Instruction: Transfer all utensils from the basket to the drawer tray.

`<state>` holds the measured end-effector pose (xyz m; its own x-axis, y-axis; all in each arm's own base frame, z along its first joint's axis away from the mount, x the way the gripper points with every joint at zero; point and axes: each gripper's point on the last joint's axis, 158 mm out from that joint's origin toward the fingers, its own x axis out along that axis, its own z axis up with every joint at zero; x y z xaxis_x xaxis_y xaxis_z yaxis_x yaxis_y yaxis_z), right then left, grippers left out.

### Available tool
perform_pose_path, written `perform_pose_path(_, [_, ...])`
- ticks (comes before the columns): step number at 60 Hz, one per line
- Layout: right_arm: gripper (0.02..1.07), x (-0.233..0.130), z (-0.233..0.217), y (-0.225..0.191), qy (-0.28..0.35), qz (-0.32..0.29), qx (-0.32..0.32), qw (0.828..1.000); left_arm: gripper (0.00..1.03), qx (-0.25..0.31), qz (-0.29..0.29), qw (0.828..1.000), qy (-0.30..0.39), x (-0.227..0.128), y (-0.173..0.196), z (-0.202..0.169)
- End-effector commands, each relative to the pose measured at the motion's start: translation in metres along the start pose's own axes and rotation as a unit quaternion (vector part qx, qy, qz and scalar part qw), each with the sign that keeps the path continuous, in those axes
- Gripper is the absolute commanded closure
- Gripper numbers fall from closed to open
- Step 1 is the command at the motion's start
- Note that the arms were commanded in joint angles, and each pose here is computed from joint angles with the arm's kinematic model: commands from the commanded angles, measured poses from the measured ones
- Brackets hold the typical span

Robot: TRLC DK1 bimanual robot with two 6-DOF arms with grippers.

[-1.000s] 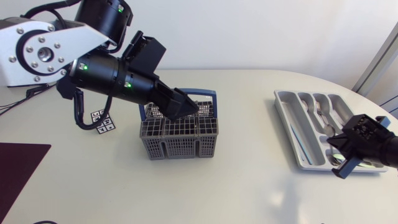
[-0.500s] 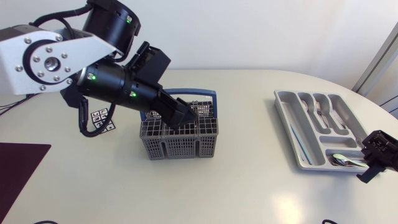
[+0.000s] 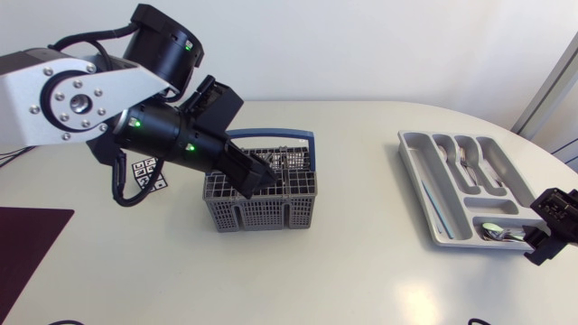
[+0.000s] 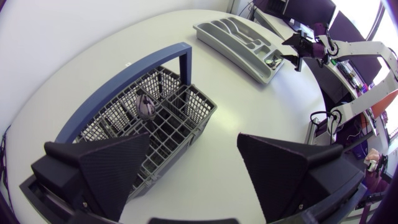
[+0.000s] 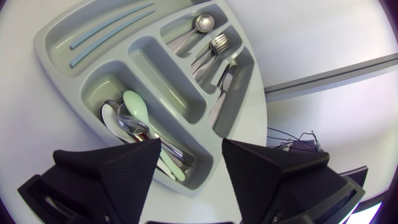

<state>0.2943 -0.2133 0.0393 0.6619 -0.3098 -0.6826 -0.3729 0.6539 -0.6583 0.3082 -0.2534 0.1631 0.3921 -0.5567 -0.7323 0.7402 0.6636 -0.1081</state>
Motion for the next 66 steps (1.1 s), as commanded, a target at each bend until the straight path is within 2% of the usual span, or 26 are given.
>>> perform_pose_path(1, [0.17,-0.010,0.002,0.003,0.003,0.000,-0.011,1.000,0.05,0.007,0.008,1.000,0.004,-0.006,0.004,-0.009])
perform_pose_path(13, [0.17,-0.045,0.038,0.006,-0.023,0.038,0.030,0.999,0.05,0.013,0.018,1.000,0.016,-0.007,0.008,-0.020])
perform_pose_path(24, [0.17,-0.081,0.108,0.043,-0.073,0.117,0.069,0.988,0.05,0.020,0.025,0.999,0.021,-0.009,0.008,-0.030])
perform_pose_path(43, [0.17,-0.149,0.233,0.134,-0.143,0.267,0.123,0.945,0.05,0.036,0.037,0.998,0.030,-0.009,0.015,-0.054])
perform_pose_path(66, [0.18,-0.207,0.335,0.200,-0.194,0.373,0.148,0.895,0.06,0.051,0.070,0.996,0.025,-0.016,0.044,-0.077])
